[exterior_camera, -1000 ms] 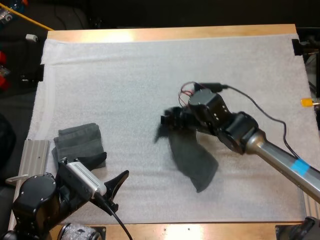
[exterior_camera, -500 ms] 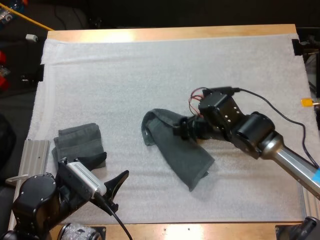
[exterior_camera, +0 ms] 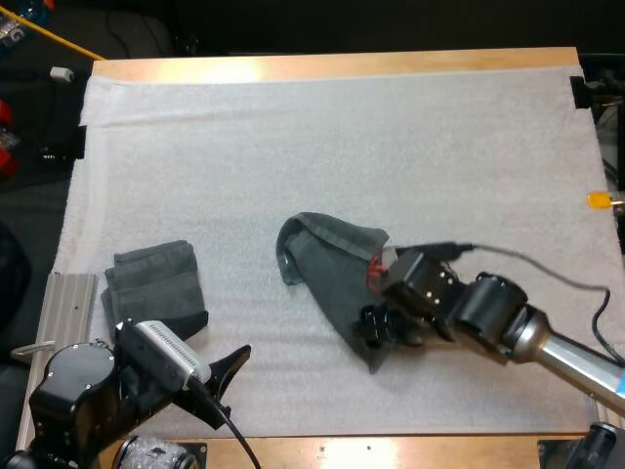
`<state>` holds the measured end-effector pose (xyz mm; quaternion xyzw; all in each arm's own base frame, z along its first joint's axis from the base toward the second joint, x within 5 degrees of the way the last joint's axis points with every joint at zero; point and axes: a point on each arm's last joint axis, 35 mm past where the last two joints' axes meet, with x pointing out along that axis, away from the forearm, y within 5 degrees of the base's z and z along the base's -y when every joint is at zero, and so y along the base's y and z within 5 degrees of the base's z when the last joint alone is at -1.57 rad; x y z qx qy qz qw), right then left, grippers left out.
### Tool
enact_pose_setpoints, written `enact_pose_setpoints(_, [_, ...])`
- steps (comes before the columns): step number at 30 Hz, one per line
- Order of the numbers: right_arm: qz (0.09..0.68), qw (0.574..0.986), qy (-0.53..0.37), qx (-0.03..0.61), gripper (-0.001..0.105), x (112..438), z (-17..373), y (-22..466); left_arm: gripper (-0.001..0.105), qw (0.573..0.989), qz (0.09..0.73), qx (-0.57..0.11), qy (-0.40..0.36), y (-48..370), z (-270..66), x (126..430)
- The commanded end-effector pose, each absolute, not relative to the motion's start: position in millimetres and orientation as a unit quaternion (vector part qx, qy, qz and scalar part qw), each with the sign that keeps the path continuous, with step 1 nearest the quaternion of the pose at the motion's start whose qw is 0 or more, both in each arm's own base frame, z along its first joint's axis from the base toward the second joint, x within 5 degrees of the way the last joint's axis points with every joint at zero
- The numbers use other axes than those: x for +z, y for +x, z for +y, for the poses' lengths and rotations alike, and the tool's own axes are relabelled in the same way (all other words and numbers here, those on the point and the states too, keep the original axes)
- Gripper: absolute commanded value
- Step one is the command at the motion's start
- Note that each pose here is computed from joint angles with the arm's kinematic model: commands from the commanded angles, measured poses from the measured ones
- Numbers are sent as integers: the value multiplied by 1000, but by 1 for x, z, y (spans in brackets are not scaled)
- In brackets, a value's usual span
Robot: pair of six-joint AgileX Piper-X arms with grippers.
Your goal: Pick towel from pile, fold and stack
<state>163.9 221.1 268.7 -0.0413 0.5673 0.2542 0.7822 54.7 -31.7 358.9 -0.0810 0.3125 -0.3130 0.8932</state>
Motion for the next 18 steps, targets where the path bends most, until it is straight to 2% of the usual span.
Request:
enact_pose_setpoints(1, [568, 790, -14, 231, 70, 261, 220, 164, 64, 888, 325, -315, -84, 52, -31, 358])
enact_pose_setpoints(7, [573, 793, 60, 197, 70, 217, 213, 161, 64, 869, 381, -304, -86, 45, -29, 348])
enact_pose_setpoints(13, [570, 793, 129, 169, 69, 184, 205, 155, 64, 854, 409, -308, -92, 40, -28, 344])
enact_pose_setpoints(15, [565, 793, 155, 164, 66, 177, 202, 154, 64, 848, 411, -320, -97, 39, -29, 344])
enact_pose_setpoints(18, [554, 793, 205, 146, 53, 168, 195, 158, 64, 839, 412, -339, -105, 38, -30, 344])
